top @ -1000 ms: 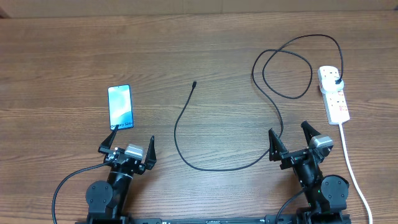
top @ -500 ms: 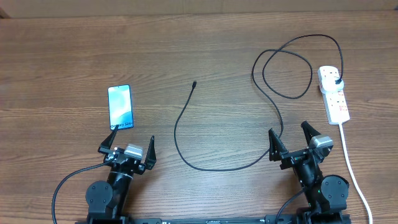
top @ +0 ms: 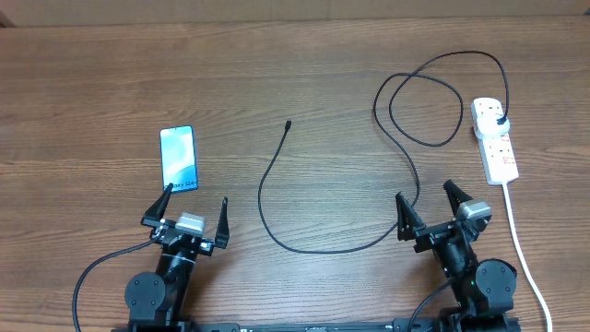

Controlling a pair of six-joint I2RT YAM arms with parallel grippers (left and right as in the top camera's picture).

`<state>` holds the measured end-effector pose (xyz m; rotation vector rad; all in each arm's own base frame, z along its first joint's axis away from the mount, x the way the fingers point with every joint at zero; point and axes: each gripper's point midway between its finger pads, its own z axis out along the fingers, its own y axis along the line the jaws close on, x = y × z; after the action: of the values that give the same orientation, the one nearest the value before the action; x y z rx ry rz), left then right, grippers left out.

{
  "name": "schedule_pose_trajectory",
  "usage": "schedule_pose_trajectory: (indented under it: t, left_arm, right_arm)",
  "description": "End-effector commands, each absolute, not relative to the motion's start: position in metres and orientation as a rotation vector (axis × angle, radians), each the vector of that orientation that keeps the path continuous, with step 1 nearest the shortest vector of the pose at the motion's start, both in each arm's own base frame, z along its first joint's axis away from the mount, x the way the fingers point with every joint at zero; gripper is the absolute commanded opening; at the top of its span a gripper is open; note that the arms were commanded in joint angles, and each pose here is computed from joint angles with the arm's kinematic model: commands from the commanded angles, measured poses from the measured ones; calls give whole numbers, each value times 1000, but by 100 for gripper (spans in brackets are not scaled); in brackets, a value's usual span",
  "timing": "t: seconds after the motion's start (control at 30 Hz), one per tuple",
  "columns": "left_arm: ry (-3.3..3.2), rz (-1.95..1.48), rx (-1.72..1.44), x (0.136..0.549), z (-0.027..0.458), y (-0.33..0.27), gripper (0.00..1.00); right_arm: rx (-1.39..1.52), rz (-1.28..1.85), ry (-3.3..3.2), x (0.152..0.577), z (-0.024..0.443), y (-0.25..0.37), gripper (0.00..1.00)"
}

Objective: Plug charger to phone and switch on socket
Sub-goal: 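Move the left gripper over the phone and the right gripper toward the cable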

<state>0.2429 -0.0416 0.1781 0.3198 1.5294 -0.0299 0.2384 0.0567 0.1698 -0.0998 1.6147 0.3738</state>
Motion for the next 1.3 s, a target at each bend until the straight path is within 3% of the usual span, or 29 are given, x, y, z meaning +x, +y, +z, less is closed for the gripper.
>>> schedule_pose_trajectory:
  t: [0.0,0.3,0.63,1.03,1.27]
  left_arm:
    - [1524,-107,228,242,184,-39,99]
    - [1541,-154,184,241,209,-39,100]
    - [1681,-241,180,262,276,-48,100]
    - [1993,-295,171,303,323,-54,100]
    - [2309,-321,139,318,318,-53,100]
  right_arm:
    - [-120,398,1587,233,189,61,100]
    - [-121,396,1574,221,223,60,100]
    - [-118,397,1600,212,265,59,100]
    - [-91,418,1847,236,297,62,100]
    - [-165,583,2040,251,315,89,100]
